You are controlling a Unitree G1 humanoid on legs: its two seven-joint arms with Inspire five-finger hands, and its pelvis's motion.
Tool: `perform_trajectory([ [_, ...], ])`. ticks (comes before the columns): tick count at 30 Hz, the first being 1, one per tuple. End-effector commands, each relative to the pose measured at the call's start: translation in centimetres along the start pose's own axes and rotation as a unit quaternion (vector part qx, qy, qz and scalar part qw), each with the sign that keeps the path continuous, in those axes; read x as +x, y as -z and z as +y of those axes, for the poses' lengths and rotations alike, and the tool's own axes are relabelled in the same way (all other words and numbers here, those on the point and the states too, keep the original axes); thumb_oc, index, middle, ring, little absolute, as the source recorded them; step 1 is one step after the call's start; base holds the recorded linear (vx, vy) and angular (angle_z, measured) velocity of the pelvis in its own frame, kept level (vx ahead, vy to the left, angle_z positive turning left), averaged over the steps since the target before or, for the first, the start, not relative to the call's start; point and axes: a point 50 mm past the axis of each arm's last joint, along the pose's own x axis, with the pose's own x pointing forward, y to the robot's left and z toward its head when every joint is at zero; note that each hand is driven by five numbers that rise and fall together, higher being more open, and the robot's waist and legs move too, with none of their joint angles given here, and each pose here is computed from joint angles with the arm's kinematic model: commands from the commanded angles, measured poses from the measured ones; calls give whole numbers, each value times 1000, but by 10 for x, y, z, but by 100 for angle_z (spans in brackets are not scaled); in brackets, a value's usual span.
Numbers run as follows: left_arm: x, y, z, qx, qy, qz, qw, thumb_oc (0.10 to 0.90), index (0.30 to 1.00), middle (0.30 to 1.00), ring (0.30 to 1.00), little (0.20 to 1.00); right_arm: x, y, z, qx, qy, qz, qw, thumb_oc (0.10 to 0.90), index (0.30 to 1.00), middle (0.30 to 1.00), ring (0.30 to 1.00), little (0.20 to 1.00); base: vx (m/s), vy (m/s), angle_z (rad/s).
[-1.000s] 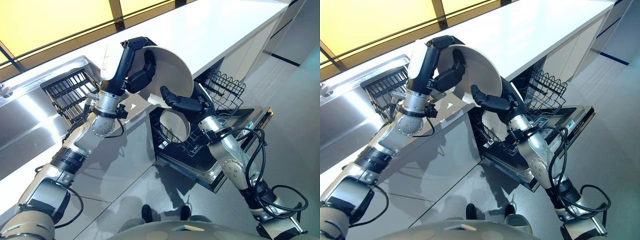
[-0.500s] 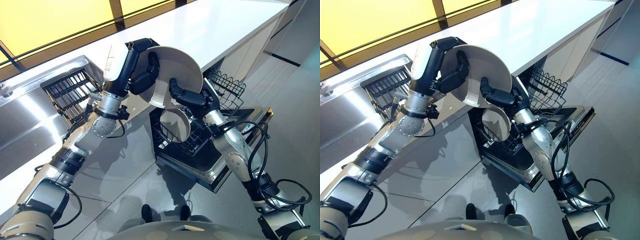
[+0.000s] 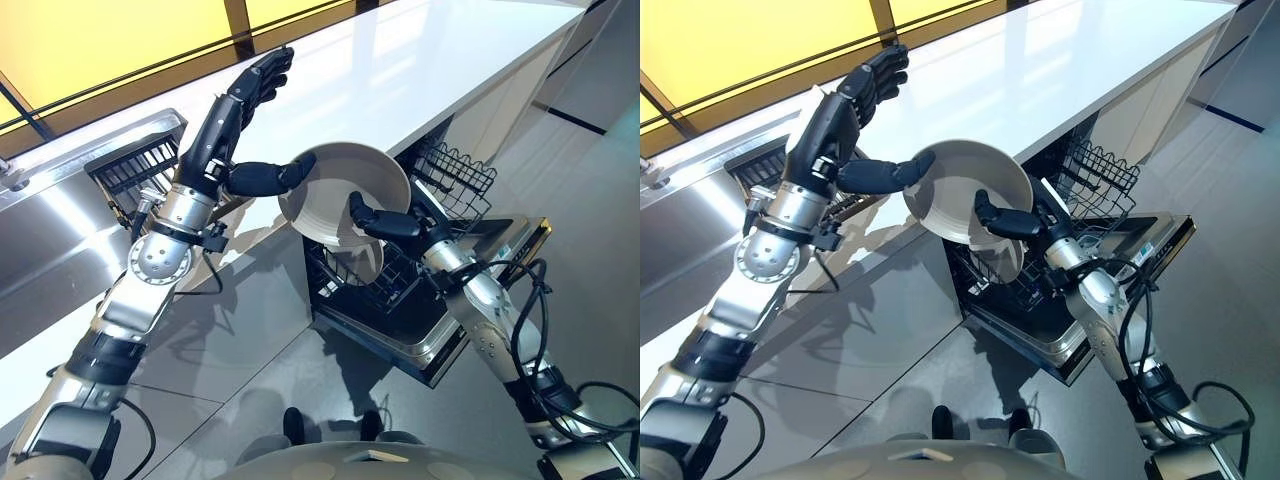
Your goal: Pick up plates and place into dishwasher.
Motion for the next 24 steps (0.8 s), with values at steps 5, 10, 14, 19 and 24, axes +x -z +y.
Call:
perform_trajectory([
  [5,-15,-35,30,-154,-42,-108,981,800,900,900,900,900,-16,-58,-16,-38,46,-164,985,100,300,300,300,200,6,-11,12],
  [10,-25,-38,-14,-438,155,-141,874,800,900,900,900,900,-21,-59,-23,-47,80,-181,979,100,300,300,300,200,13,-8,14],
  [14,-28,-39,-59,-593,274,-167,738,800,900,900,900,900,-13,-60,-20,-55,101,-203,972,100,300,300,300,200,4,-5,4],
  [19,-37,-21,-88,-651,293,-132,687,800,900,900,900,900,-13,-66,-36,-75,165,-230,956,100,300,300,300,200,11,-3,-3],
  [24,-65,-7,-120,-644,406,-74,644,800,900,900,900,900,-15,-70,-58,-97,211,-231,945,100,300,300,300,200,0,2,-2],
])
